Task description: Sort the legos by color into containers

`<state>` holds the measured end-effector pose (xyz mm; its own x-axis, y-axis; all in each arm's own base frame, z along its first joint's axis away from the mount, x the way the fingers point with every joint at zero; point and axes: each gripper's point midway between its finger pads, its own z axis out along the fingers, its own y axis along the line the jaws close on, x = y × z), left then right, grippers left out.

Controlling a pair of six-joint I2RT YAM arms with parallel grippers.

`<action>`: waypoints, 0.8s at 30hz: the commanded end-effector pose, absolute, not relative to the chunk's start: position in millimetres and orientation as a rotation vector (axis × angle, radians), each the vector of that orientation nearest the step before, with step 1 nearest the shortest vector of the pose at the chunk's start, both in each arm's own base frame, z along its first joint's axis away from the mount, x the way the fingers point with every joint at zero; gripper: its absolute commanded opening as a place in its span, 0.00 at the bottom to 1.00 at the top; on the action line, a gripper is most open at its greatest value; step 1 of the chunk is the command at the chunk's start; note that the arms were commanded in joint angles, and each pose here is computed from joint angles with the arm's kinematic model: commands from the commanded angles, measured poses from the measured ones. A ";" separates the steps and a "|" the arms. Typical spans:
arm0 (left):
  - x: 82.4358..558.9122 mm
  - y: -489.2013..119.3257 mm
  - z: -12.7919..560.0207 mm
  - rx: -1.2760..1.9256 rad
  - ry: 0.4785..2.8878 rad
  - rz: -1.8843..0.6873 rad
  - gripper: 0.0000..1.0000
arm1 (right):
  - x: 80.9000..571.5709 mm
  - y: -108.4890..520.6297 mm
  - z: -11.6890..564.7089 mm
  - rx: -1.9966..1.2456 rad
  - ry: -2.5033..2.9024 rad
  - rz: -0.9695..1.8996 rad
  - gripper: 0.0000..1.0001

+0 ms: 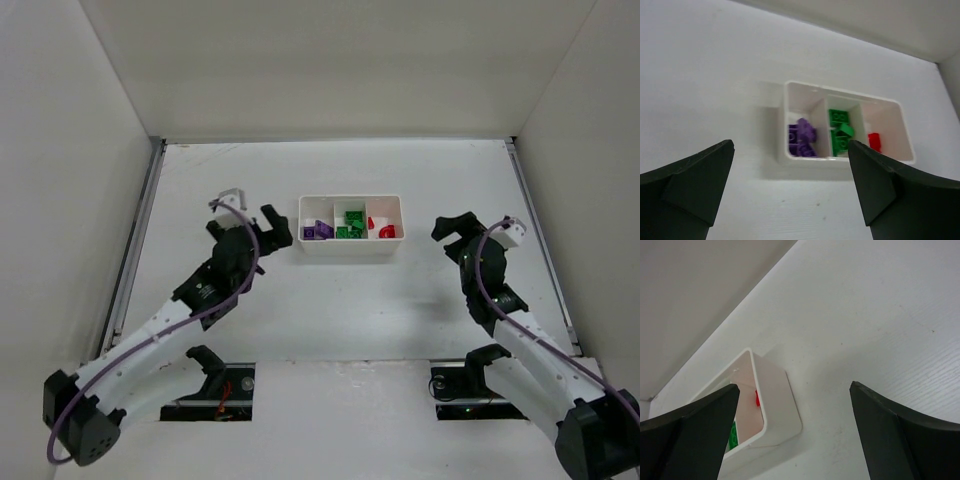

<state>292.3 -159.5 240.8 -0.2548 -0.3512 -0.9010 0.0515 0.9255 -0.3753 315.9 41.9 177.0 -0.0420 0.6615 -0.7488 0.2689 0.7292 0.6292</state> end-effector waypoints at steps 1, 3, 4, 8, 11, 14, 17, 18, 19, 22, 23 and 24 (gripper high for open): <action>273.4 -89.7 189.0 -0.480 1.877 -0.194 1.00 | 321.9 40.8 188.0 0.759 1.584 0.379 1.00; 262.9 -69.7 170.9 -0.548 1.913 -0.148 1.00 | 320.0 40.1 184.1 0.765 1.597 0.372 1.00; 257.1 -62.9 162.0 -0.567 1.930 -0.135 1.00 | 317.2 39.3 180.4 0.775 1.607 0.370 1.00; 238.8 -51.1 139.9 -0.607 1.972 -0.133 1.00 | 306.1 36.1 165.8 0.816 1.652 0.339 1.00; 234.8 -49.6 134.4 -0.620 1.973 -0.152 1.00 | 300.8 32.5 161.3 0.812 1.681 0.303 1.00; 235.6 -51.1 130.1 -0.625 1.982 -0.161 1.00 | 298.7 30.7 159.7 0.811 1.682 0.292 1.00; 236.5 -53.7 121.5 -0.620 2.012 -0.151 1.00 | 297.9 32.3 162.1 0.812 1.671 0.304 1.00; 236.5 -54.0 118.8 -0.618 2.022 -0.144 1.00 | 298.4 34.4 163.9 0.809 1.668 0.314 1.00; 236.2 -53.5 116.2 -0.618 2.029 -0.136 1.00 | 299.2 38.5 166.6 0.800 1.667 0.332 1.00; 238.9 -53.2 113.8 -0.616 2.012 -0.141 1.00 | 301.3 49.1 170.8 0.775 1.673 0.366 1.00; 240.7 -52.7 113.9 -0.617 2.004 -0.143 1.00 | 301.4 50.8 171.3 0.774 1.673 0.368 1.00; 242.5 -51.3 114.1 -0.615 1.996 -0.139 1.00 | 301.2 53.7 170.7 0.775 1.672 0.375 1.00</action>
